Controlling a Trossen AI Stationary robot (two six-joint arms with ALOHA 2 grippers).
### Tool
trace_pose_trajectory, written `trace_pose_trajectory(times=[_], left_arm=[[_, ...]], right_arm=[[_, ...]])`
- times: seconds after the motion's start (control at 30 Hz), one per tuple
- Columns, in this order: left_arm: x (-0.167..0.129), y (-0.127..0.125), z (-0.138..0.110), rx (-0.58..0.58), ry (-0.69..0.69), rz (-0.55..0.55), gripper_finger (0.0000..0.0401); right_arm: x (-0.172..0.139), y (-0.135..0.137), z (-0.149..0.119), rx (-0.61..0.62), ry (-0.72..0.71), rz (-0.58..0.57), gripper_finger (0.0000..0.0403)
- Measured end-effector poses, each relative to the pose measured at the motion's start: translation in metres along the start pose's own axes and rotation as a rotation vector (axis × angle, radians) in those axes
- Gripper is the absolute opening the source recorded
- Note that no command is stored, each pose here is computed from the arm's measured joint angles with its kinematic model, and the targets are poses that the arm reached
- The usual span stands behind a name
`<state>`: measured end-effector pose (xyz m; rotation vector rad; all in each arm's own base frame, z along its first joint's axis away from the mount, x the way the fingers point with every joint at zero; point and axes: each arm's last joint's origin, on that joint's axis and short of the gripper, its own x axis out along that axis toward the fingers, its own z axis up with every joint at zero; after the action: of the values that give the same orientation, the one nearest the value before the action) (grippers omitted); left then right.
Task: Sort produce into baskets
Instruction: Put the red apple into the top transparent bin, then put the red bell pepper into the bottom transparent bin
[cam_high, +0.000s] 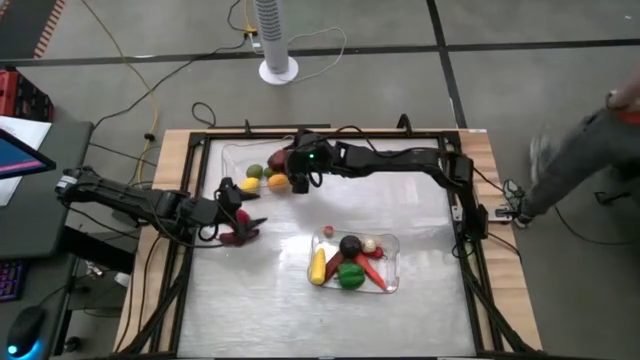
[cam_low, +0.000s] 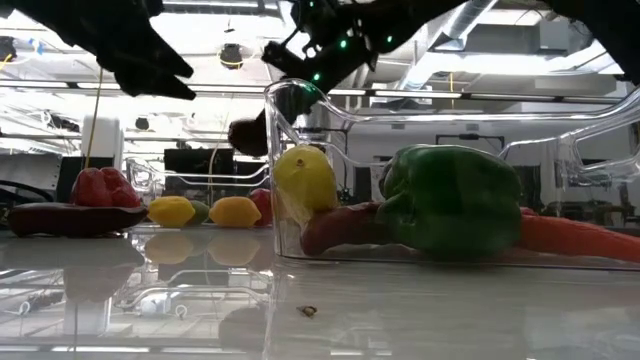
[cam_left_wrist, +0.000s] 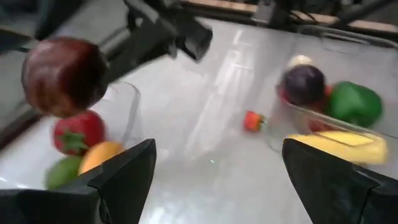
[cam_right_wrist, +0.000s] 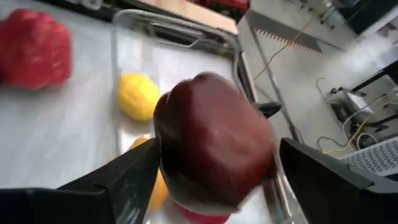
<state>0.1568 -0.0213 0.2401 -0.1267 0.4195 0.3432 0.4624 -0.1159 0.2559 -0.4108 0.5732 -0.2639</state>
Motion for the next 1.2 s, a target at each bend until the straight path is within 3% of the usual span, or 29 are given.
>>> trace_pose_trajectory(times=[0.2,0.47,0.67,0.9,1.2], left_arm=[[0.008,-0.004,-0.009,-0.008,0.107,-0.036,0.0335],[0.015,-0.006,-0.017,0.062,0.394,0.063,0.0335],[0.021,-0.010,-0.016,0.231,0.580,0.090,0.0335],[0.033,-0.023,-0.006,0.445,0.669,-0.038,0.0335],[0.058,-0.036,-0.005,0.648,1.057,-0.057,0.0335]], right_arm=[[-0.030,-0.004,0.013,-0.004,0.039,0.029,0.0384],[-0.077,-0.007,0.014,0.064,0.114,0.072,0.0375],[-0.108,0.027,-0.001,0.075,0.038,0.110,0.0368],[-0.130,0.047,-0.031,0.117,-0.035,0.107,0.0368],[-0.132,0.084,-0.068,0.139,-0.022,0.168,0.0368]])
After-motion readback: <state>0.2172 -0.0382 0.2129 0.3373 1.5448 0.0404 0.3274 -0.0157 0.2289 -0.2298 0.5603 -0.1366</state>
